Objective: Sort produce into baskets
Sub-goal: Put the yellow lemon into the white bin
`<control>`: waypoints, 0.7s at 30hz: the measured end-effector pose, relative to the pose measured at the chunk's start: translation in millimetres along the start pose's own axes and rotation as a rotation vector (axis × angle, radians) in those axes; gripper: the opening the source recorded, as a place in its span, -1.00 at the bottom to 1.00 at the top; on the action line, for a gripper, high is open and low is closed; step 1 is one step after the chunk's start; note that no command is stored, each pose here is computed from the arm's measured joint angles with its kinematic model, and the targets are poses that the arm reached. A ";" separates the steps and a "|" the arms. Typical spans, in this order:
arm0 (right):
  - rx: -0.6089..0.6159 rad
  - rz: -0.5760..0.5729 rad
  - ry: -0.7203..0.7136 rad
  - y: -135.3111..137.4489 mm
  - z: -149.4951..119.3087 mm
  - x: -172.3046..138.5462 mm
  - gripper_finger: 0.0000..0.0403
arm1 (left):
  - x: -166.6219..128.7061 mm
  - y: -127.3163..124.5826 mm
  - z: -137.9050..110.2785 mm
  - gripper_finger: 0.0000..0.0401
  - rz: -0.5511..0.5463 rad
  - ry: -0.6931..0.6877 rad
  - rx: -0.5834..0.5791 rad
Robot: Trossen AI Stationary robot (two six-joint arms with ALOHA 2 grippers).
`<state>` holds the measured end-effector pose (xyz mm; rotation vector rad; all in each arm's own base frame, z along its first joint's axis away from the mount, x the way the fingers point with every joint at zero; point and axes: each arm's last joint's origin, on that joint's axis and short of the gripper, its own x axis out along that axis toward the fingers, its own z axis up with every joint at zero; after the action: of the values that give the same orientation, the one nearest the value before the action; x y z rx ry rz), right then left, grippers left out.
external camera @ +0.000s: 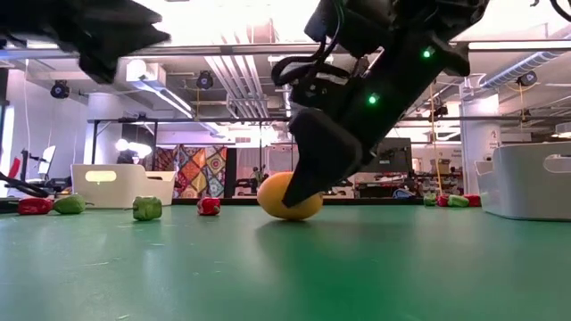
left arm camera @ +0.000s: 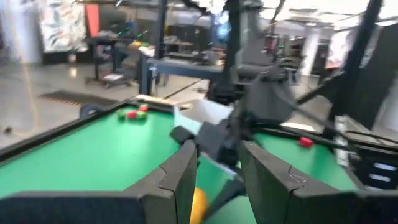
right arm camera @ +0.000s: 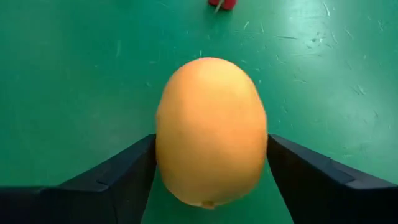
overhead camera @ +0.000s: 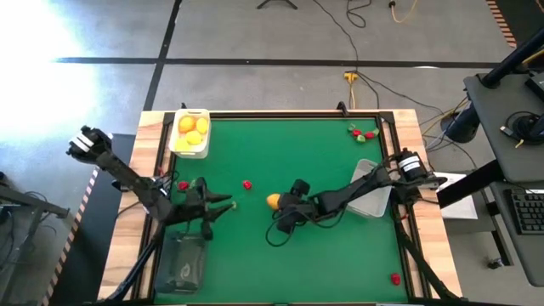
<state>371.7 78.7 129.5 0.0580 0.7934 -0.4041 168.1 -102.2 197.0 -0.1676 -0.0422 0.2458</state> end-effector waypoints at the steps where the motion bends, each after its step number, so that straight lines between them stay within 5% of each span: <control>1: -0.013 0.001 -0.002 -0.1 0.7 -1.1 0.49 | 5.8 2.6 -2.4 -0.46 0.001 0.010 -0.003; 9: -0.096 0.025 -0.046 14.6 0.2 -21.9 0.80 | 49.0 21.6 -22.1 -0.16 -0.087 0.134 -0.021; 21: -0.079 -0.043 -0.110 27.0 -2.1 -71.9 0.84 | 105.8 13.8 -67.7 0.62 -0.010 0.288 0.161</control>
<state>335.1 127.8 175.8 -0.0545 0.7024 -0.4128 271.6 -73.8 130.2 -0.0413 0.2621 0.2118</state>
